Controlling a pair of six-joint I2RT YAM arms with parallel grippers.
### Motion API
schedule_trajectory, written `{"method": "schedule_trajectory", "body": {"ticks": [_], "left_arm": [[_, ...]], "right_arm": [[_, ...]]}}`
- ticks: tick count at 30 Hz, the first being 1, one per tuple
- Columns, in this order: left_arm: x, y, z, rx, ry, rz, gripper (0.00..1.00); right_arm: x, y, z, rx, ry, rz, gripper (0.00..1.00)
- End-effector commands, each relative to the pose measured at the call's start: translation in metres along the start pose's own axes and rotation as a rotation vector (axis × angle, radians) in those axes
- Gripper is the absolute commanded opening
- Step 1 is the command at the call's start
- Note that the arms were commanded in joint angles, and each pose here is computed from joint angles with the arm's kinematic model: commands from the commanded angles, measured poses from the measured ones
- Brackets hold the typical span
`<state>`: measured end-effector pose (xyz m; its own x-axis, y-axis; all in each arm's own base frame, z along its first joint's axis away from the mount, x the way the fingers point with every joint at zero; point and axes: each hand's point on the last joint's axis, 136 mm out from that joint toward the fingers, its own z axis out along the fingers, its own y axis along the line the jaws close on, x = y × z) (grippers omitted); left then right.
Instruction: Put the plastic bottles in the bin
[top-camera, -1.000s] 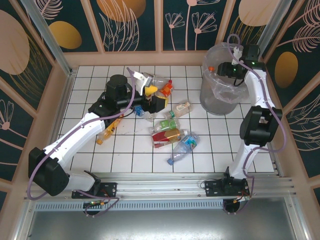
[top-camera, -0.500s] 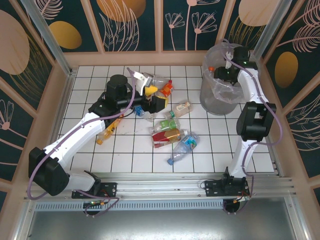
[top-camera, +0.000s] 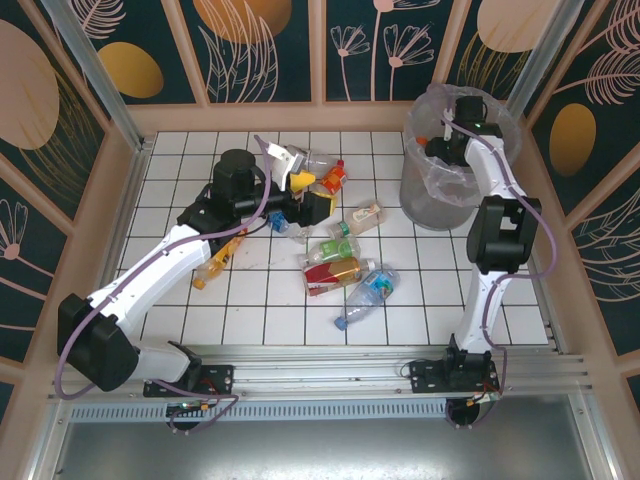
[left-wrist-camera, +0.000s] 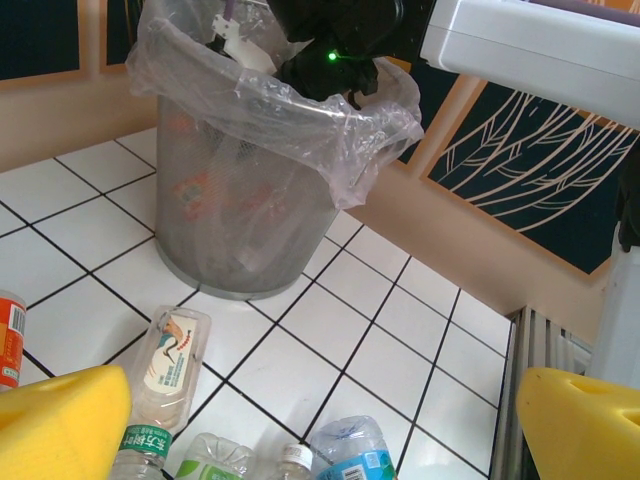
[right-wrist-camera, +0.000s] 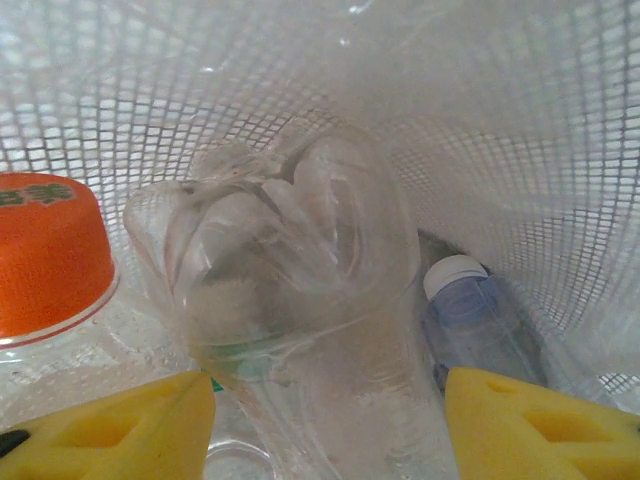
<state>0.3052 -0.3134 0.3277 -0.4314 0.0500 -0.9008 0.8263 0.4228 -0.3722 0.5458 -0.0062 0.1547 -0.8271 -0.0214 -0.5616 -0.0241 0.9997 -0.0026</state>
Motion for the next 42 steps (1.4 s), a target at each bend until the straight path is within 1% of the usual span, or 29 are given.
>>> {"method": "schedule_trajectory", "body": {"ticks": [1,4,7,9,12,15,17,21,23,24,27,31,33,37,42], "left_arm": [[0.005,-0.002,0.004,0.023,0.016,0.011,0.99],[0.005,-0.002,0.005,0.026,0.018,0.01,0.99],[0.005,-0.003,0.004,0.029,0.017,0.009,0.99],[0.006,-0.003,0.005,0.03,0.019,0.008,0.99],[0.005,-0.003,0.004,0.033,0.017,0.009,0.99],[0.004,-0.004,0.004,0.032,0.016,0.01,0.99],[0.003,-0.005,0.003,0.033,0.014,0.012,0.99],[0.002,-0.006,0.002,0.034,0.01,0.016,0.99],[0.003,-0.006,0.002,0.034,0.011,0.015,0.99],[0.003,-0.007,0.002,0.037,0.012,0.014,0.99],[0.001,-0.007,0.001,0.037,0.009,0.017,0.99],[0.001,-0.008,0.0,0.035,0.006,0.022,0.99],[0.0,-0.008,0.0,0.035,0.006,0.023,0.99],[0.002,-0.007,0.001,0.036,0.01,0.021,0.99],[0.0,-0.009,-0.001,0.042,0.007,0.022,0.99]], "right_arm": [[0.004,-0.009,0.007,0.131,0.028,-0.008,0.62],[-0.005,-0.024,-0.006,0.227,-0.014,0.021,0.59],[-0.013,-0.031,-0.021,0.266,-0.057,0.036,0.54],[-0.017,-0.028,-0.031,0.254,-0.079,0.038,0.54],[-0.023,-0.018,-0.048,0.183,-0.12,0.049,0.53],[-0.032,-0.002,-0.068,0.042,-0.172,0.075,0.53],[-0.036,0.006,-0.078,-0.034,-0.188,0.086,0.53],[-0.037,0.018,-0.089,-0.14,-0.197,0.095,0.53],[-0.036,0.026,-0.088,-0.204,-0.189,0.099,0.53],[-0.034,0.032,-0.086,-0.238,-0.184,0.098,0.49],[-0.03,0.041,-0.078,-0.298,-0.165,0.108,0.34],[-0.024,0.046,-0.065,-0.332,-0.137,0.126,0.15],[-0.02,0.049,-0.058,-0.346,-0.12,0.134,0.09],[-0.013,0.048,-0.042,-0.34,-0.082,0.152,0.06],[-0.006,0.046,-0.02,-0.297,-0.043,0.165,0.08]]}}
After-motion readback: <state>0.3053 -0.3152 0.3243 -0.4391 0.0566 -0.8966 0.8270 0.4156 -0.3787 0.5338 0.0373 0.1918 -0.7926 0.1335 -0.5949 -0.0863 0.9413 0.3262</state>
